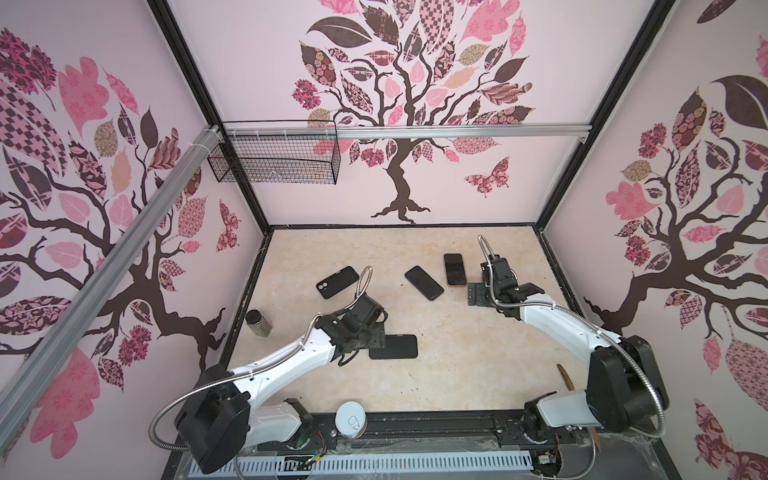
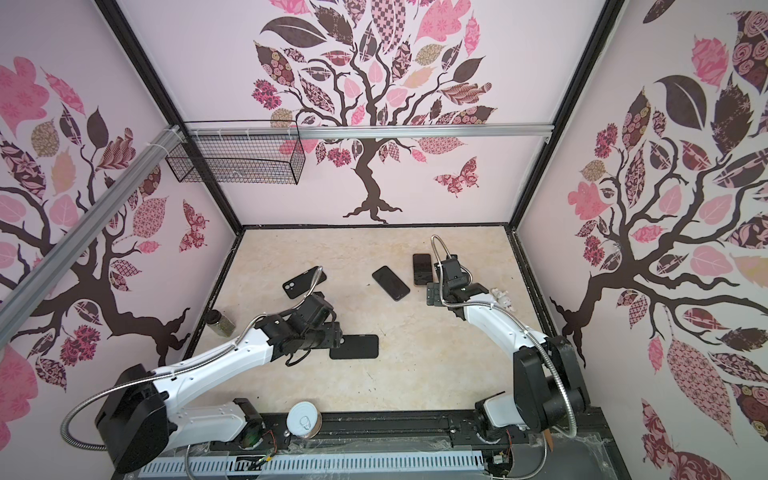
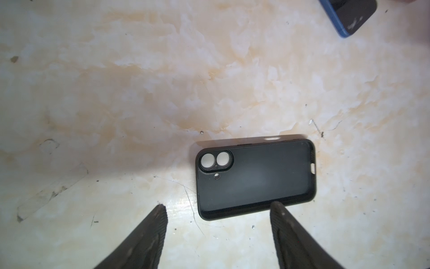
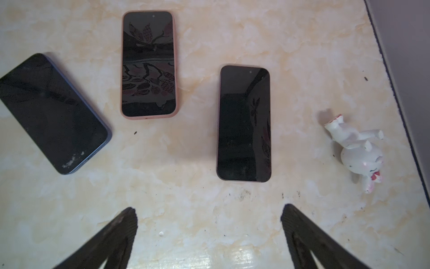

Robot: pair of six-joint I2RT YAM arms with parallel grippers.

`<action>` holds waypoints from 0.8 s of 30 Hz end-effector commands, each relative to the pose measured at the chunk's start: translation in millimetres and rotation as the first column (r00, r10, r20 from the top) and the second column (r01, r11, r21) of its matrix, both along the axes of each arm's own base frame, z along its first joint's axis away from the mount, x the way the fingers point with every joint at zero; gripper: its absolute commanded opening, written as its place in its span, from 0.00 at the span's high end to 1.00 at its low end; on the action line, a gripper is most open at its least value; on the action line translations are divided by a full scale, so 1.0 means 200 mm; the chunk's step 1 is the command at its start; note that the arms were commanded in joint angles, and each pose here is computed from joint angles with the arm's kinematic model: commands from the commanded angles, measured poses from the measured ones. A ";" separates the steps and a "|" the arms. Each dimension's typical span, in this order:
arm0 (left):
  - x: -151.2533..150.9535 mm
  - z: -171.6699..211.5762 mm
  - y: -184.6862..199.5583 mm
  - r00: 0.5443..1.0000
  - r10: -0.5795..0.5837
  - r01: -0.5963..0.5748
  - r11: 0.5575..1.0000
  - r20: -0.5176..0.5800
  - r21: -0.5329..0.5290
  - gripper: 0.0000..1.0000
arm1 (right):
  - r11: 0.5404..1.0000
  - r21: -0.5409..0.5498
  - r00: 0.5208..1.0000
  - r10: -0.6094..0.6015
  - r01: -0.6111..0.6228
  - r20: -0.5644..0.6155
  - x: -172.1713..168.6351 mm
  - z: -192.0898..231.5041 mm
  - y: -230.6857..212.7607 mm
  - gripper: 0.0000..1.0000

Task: Put the phone into the phone case
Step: 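Grasp the purple-edged black phone with the right gripper and lift it upright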

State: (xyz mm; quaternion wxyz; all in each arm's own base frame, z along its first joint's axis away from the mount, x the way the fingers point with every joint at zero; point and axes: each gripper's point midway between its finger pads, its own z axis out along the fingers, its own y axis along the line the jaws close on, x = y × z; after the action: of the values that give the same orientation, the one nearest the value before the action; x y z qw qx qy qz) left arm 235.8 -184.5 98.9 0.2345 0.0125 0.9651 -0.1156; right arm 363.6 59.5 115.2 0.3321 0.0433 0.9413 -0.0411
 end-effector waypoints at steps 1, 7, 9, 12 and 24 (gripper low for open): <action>-0.04 0.05 0.08 0.999 0.005 -0.006 1.000 0.051 0.018 0.19 | 1.000 0.015 1.000 -0.008 0.008 -0.008 0.07 0.00 -0.04 0.00; -0.05 0.24 0.22 0.986 0.073 -0.069 0.997 0.147 -0.037 0.14 | 1.000 0.017 0.999 -0.019 0.019 -0.031 0.15 -0.05 -0.11 0.00; -0.06 0.27 0.28 0.983 0.099 -0.092 0.995 0.156 -0.048 0.14 | 0.999 0.031 0.998 -0.021 0.023 -0.059 0.17 -0.09 -0.11 0.00; -0.08 0.30 0.36 0.978 0.121 -0.115 0.992 0.171 -0.041 0.14 | 0.998 0.036 0.996 -0.043 0.046 -0.080 0.22 -0.14 -0.16 0.00; -0.12 0.34 0.40 0.970 0.141 -0.129 0.989 0.197 -0.070 0.14 | 0.989 0.079 0.971 -0.108 0.127 -0.212 0.32 -0.39 -0.28 0.00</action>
State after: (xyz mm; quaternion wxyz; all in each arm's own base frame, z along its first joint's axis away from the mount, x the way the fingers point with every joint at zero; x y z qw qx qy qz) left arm 215.9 -110.6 181.5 0.3499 -0.0504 0.9248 -0.1409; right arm 424.0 2.6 46.3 0.2433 0.1081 0.9634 -0.0317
